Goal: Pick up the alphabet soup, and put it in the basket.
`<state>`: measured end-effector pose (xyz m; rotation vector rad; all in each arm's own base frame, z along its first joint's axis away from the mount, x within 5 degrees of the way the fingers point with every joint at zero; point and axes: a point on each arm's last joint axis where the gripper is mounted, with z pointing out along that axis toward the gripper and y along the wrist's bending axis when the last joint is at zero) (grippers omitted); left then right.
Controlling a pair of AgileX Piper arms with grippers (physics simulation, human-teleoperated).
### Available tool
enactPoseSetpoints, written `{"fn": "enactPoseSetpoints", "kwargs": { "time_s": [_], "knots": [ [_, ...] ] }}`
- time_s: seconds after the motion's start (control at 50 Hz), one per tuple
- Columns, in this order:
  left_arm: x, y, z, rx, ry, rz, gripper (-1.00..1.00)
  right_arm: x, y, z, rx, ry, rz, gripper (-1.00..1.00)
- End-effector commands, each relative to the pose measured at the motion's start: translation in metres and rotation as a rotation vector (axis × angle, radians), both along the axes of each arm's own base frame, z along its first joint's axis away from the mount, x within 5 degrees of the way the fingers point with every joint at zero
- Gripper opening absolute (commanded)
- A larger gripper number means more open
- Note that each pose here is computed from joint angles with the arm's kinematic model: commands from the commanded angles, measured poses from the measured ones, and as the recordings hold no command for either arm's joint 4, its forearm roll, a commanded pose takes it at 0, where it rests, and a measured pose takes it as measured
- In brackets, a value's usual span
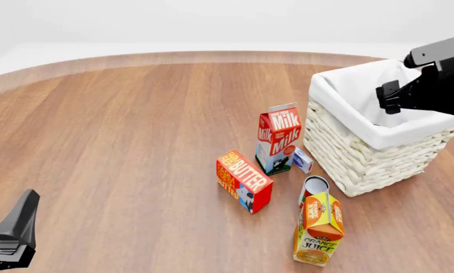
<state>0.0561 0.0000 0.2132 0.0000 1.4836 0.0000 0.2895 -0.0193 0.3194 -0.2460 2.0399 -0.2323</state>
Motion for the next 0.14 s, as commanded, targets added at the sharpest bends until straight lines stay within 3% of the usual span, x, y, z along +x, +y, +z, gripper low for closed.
{"fn": "enactPoseSetpoints", "kwargs": {
  "time_s": [0.02,0.14],
  "knots": [
    [0.0,0.0,0.0,0.0,0.0,0.0,1.0,-0.023,0.009,0.001,0.034,-0.046,0.009,1.0],
    [0.0,0.0,0.0,0.0,0.0,0.0,1.0,-0.038,0.009,0.001,0.046,-0.069,0.002,1.0]
  ]
}}
